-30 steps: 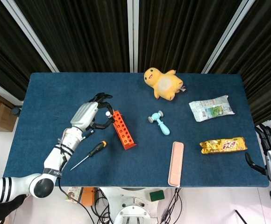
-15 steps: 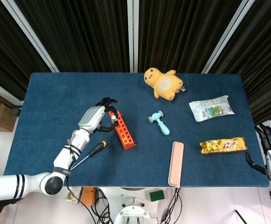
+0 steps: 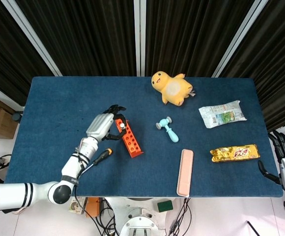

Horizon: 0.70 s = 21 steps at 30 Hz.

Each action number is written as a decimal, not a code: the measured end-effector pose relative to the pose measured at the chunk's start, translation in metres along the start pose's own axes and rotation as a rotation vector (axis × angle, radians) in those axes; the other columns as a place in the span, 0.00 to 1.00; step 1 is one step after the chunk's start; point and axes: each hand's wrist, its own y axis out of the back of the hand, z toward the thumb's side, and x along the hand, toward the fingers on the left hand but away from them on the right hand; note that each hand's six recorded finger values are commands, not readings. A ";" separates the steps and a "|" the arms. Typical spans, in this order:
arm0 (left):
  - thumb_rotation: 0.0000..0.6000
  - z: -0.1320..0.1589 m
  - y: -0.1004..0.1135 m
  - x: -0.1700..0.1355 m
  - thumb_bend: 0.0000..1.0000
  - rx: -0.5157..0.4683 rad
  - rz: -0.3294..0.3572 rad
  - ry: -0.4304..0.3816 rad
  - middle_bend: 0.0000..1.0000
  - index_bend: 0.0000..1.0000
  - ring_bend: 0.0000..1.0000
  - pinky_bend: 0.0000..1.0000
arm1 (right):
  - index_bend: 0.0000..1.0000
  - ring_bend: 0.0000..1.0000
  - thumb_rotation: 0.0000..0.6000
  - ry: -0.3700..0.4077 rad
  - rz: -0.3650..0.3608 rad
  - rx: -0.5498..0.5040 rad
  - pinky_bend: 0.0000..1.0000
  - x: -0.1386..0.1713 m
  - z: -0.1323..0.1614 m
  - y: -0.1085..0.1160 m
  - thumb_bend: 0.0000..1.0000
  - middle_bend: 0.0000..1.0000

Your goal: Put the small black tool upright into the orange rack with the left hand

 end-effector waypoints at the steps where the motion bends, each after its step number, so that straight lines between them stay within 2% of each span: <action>1: 1.00 0.000 -0.001 0.000 0.34 0.000 -0.001 0.001 0.14 0.58 0.00 0.14 | 0.00 0.00 1.00 0.000 0.000 0.000 0.00 0.000 0.000 0.000 0.38 0.00; 21: 1.00 -0.003 -0.004 0.004 0.35 0.038 0.000 0.013 0.14 0.59 0.00 0.14 | 0.00 0.00 1.00 0.000 -0.001 -0.003 0.00 0.000 -0.001 0.001 0.38 0.00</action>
